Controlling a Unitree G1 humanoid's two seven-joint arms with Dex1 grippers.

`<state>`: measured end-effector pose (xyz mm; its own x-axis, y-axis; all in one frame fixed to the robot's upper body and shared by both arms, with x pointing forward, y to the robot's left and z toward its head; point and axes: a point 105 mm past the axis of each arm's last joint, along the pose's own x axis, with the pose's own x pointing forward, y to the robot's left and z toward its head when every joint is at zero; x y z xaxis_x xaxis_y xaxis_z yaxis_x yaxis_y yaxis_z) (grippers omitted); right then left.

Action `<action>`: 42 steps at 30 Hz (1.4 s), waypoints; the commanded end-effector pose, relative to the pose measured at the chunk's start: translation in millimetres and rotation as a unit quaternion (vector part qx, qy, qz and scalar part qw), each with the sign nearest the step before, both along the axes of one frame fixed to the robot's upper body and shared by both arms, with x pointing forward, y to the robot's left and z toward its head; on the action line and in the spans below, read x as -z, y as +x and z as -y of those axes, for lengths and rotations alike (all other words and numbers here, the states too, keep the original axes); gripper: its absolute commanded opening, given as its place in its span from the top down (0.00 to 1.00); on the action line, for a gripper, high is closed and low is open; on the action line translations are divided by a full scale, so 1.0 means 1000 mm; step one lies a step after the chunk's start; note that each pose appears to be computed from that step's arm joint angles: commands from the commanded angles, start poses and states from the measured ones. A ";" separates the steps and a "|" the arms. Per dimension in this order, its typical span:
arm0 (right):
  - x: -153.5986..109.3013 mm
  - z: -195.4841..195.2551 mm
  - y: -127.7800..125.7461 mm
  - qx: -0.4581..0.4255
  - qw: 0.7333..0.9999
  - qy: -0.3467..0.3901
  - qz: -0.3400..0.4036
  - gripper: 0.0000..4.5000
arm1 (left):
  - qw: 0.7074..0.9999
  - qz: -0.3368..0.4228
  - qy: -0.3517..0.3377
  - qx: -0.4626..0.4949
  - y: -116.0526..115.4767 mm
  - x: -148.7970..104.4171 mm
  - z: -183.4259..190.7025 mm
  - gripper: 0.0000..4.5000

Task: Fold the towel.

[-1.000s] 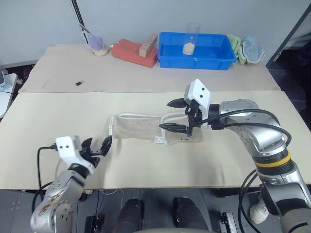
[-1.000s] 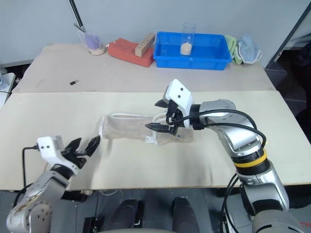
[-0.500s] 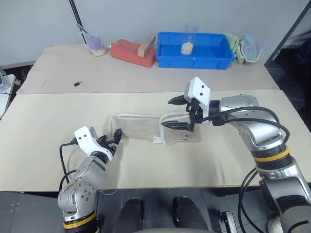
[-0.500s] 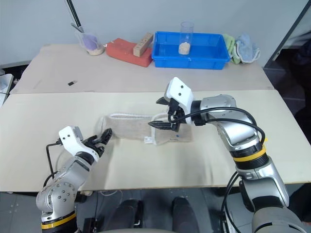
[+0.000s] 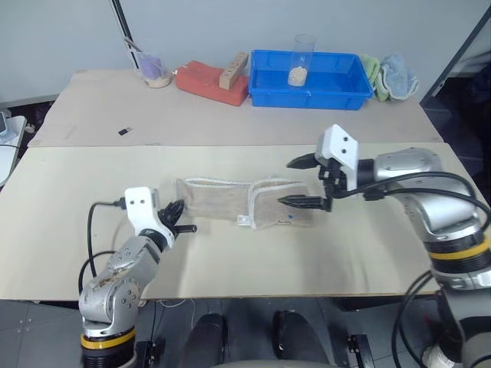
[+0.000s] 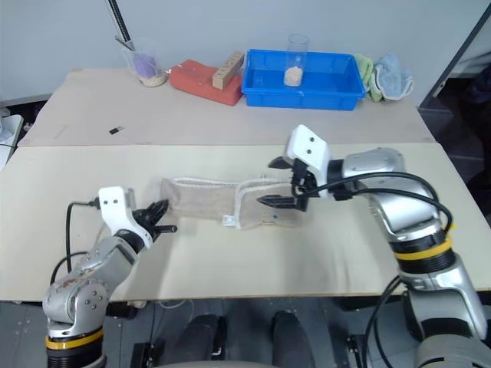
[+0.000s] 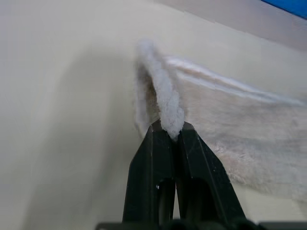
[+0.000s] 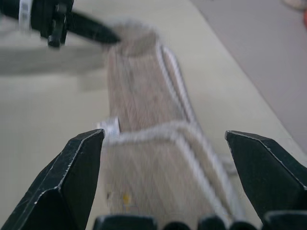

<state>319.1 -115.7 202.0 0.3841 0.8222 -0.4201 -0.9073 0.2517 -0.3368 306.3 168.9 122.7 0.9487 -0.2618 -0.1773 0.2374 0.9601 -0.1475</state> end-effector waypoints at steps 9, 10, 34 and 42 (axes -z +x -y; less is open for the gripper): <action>-0.015 0.052 -0.023 0.022 0.998 -0.055 -0.010 0.00 | 0.922 0.068 0.083 0.371 -0.003 -0.046 0.124 0.99; -0.014 0.054 -0.024 0.026 0.998 -0.056 -0.012 0.00 | 0.915 0.063 0.077 0.391 -0.003 -0.044 0.135 0.99; -0.021 0.060 -0.024 0.090 0.996 -0.017 -0.015 0.00 | 0.826 0.178 0.072 0.531 -0.016 -0.075 0.162 0.02; 0.004 0.029 0.015 0.148 0.987 0.059 -0.018 0.00 | 0.812 0.172 0.142 0.540 -0.036 -0.090 0.081 0.02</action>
<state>328.2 -145.2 193.5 0.5670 0.7389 -0.3640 -0.8232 0.5245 -0.2175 280.9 84.6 201.9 0.2393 -0.9582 -0.1566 0.9485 0.1961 0.2489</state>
